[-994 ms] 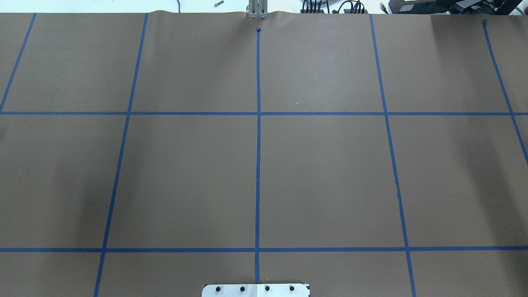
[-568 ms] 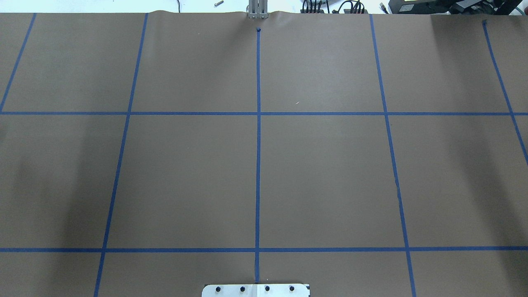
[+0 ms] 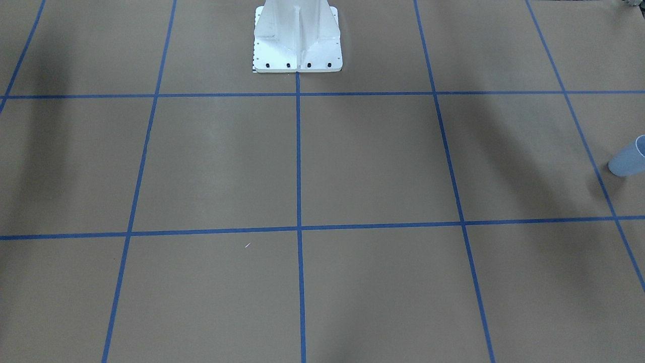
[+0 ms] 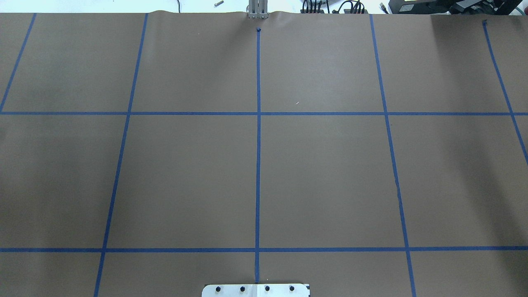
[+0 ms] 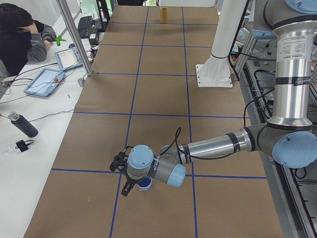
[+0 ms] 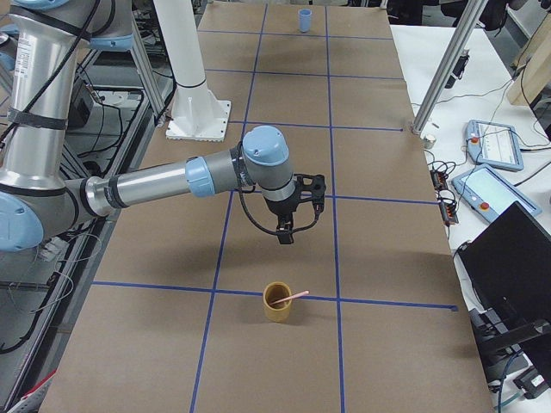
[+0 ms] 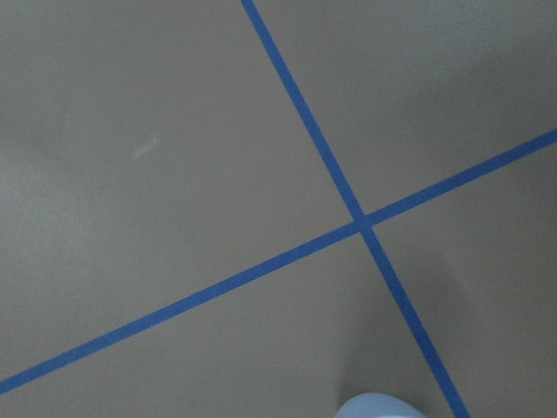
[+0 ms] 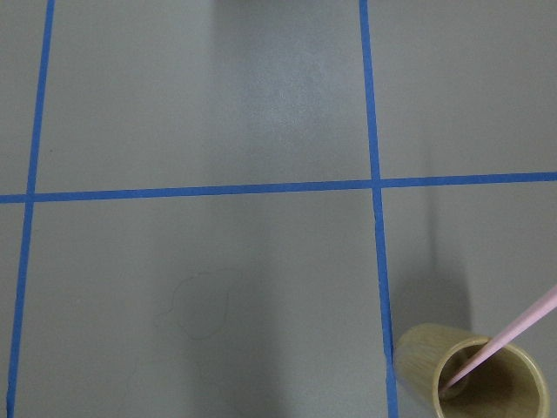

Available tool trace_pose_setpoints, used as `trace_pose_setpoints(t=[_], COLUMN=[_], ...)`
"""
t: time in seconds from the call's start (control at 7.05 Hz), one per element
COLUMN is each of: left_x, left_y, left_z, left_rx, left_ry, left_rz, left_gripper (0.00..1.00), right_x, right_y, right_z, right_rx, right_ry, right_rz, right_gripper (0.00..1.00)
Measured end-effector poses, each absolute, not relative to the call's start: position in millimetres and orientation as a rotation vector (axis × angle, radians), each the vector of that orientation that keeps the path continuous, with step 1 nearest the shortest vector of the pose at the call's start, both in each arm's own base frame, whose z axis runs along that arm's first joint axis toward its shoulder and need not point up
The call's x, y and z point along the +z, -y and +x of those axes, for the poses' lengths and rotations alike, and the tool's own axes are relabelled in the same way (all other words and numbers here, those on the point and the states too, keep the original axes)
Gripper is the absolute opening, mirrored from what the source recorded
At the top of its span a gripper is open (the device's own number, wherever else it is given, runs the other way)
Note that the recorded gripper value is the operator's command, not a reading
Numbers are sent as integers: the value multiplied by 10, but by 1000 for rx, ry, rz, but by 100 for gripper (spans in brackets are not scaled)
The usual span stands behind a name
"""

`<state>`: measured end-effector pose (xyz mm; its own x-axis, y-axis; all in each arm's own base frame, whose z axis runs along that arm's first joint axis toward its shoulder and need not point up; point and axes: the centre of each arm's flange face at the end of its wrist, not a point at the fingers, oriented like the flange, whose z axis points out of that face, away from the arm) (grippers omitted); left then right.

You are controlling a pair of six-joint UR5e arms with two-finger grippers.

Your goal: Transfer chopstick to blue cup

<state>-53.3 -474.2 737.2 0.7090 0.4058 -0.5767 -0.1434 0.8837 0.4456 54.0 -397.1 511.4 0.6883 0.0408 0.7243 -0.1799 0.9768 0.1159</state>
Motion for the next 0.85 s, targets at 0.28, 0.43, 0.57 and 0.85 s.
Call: trace_pose_setpoints(t=[0.28,0.43,0.57,0.85], left_x=[7565,7619,7650,7699], left_y=[4686,4671,4661,4642], left_z=[-366,-271,-188,-66], left_rx=[340,358,375,408], left_ry=[-732,-736,-739,-742], left_rz=[360,347,341,344], left_gripper=[89,32,0,0], right_x=[5127,5131,5136,5145], right_y=[3965,3962,3958,3952], right_z=[537,537,537,537], right_rx=[125,125,126,126], right_ry=[803,803,803,802], right_rz=[181,180,179,177], right_gripper=[100,100,100,100])
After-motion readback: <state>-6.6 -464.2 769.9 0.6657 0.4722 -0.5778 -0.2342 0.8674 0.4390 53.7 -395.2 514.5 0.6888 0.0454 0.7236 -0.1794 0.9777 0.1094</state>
